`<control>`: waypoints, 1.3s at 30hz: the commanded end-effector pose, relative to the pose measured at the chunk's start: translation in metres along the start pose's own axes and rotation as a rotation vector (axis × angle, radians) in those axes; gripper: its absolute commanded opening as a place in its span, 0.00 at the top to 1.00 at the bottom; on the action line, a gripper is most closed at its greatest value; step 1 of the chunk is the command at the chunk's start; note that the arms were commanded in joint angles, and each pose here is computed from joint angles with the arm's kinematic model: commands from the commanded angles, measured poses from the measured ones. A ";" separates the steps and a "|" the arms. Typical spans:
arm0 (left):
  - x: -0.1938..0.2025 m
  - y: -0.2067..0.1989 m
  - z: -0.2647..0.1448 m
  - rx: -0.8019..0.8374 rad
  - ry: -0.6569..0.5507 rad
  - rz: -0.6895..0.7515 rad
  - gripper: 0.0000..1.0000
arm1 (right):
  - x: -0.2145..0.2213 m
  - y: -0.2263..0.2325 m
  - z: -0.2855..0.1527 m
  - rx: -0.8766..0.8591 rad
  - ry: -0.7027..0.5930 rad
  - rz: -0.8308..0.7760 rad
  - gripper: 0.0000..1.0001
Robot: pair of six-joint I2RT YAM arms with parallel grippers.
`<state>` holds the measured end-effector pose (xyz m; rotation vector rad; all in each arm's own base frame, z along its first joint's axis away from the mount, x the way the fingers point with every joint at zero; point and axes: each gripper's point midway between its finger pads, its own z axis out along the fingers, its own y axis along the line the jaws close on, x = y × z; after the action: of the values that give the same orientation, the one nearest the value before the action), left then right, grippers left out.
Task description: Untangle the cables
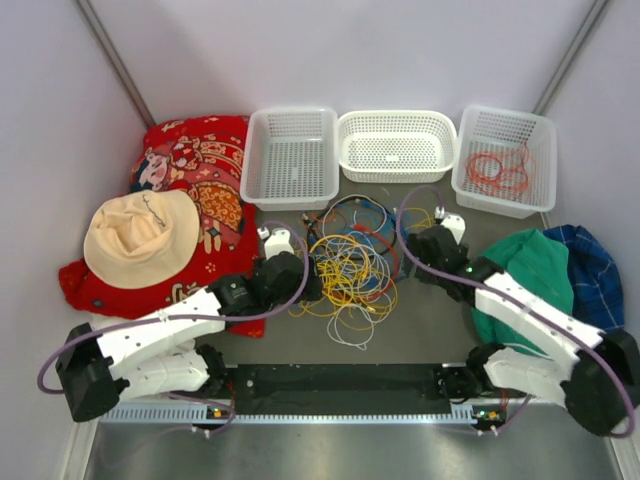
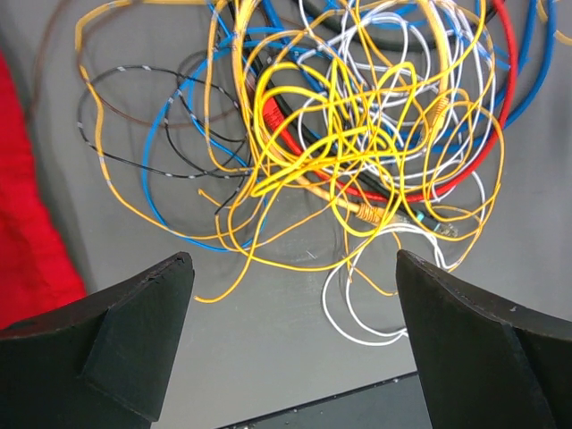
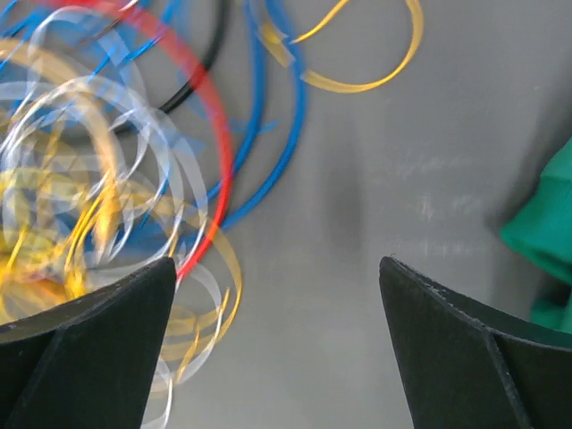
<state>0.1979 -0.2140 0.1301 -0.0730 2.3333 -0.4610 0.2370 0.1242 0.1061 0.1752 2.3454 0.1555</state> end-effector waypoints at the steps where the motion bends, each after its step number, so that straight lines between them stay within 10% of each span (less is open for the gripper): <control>1: -0.010 -0.026 0.005 0.078 -0.016 -0.011 0.01 | -0.046 0.002 0.045 -0.027 -0.038 0.236 0.10; 20: 0.001 -0.007 0.009 0.033 -0.002 0.050 0.01 | -0.048 0.007 0.158 0.147 0.140 0.078 0.51; 25: 0.001 -0.006 0.009 0.030 -0.002 0.053 0.01 | -0.042 -0.003 0.157 0.196 0.168 0.048 0.93; 31: -0.018 -0.005 -0.004 0.021 -0.063 0.056 0.01 | -0.102 0.022 0.089 0.128 -0.034 0.043 1.00; 39: -0.104 -0.034 -0.050 0.118 -0.329 0.049 0.01 | -0.205 0.108 -0.111 -0.263 -0.353 -0.038 1.00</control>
<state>0.2123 -0.2094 0.1639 -0.0013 2.2164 -0.4422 0.3351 0.1883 0.2274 0.0686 2.1644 0.2474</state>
